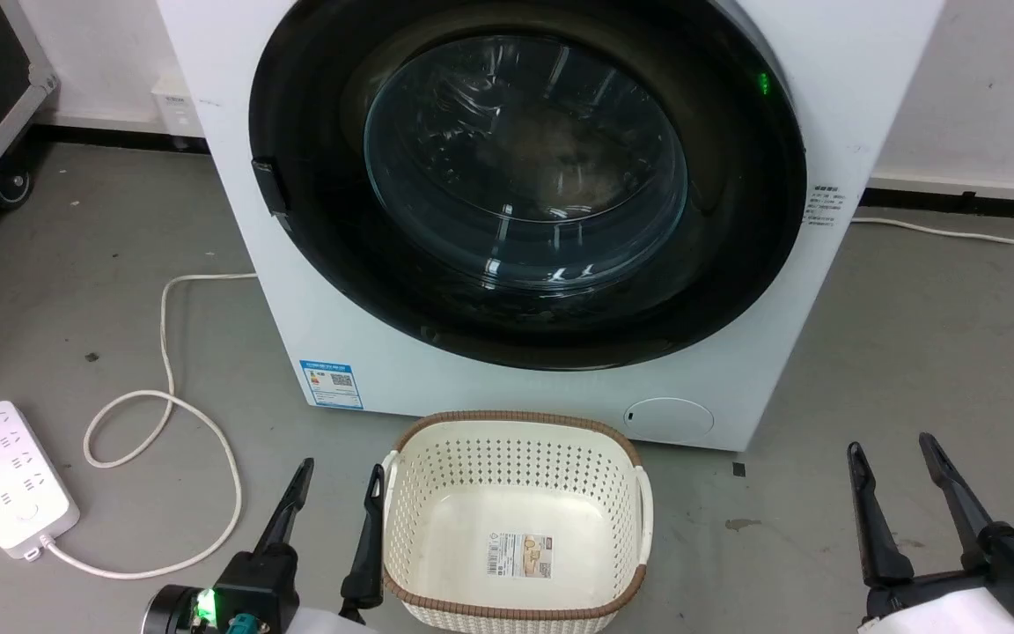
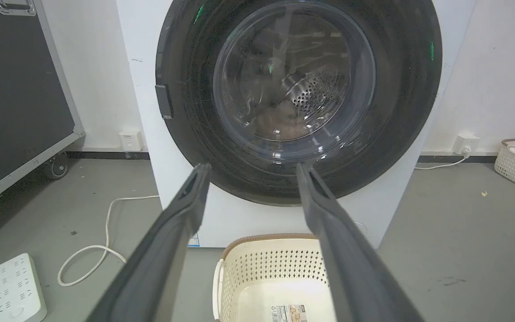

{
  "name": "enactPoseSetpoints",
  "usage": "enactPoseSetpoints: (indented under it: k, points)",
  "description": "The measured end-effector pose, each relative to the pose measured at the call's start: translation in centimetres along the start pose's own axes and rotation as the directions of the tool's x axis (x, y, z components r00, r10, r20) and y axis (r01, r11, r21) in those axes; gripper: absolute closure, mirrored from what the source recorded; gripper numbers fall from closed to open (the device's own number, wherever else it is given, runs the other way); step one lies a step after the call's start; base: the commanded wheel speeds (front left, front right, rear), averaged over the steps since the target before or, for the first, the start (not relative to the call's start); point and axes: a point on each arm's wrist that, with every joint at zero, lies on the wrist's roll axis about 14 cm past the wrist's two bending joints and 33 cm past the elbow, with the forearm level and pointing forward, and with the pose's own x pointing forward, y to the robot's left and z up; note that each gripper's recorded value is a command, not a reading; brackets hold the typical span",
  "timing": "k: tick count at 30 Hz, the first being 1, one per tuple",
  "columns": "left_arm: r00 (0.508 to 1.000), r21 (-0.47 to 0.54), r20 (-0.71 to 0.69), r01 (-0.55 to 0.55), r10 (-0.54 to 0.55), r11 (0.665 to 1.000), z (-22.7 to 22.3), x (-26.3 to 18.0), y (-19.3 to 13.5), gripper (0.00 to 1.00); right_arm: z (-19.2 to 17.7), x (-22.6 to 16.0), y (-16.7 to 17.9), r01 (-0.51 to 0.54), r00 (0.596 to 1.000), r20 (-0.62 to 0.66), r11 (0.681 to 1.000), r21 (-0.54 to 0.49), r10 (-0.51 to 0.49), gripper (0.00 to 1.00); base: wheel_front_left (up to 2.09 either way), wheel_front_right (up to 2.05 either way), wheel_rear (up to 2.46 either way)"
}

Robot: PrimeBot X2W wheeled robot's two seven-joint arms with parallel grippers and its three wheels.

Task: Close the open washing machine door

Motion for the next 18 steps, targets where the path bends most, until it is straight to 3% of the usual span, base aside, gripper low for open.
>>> enactPoseSetpoints:
  k: [6, 7, 18]
  points:
    - [1.0, -0.018, -0.004, -0.004, 0.004, 1.0, -0.11, -0.19, 0.08, 0.0, 0.25, -0.17, 0.33, -0.008, 1.0, 0.008, 1.0, 0.002, 0.008, 0.0, 0.0, 0.0, 0.0]
    - [1.0, -0.019, -0.005, -0.003, 0.003, 1.0, -0.12, -0.2, 0.04, 1.0, 0.23, -0.17, 0.35, -0.009, 1.0, 0.007, 1.0, 0.002, 0.009, 1.0, 0.0, 0.0, 0.0]
    - [1.0, -0.016, -0.015, -0.004, 0.004, 1.0, -0.24, -0.18, 0.11, 1.0, 0.07, -0.1, 0.54, -0.015, 1.0, -0.004, 1.0, 0.003, 0.015, 1.0, 0.0, 0.0, 0.0]
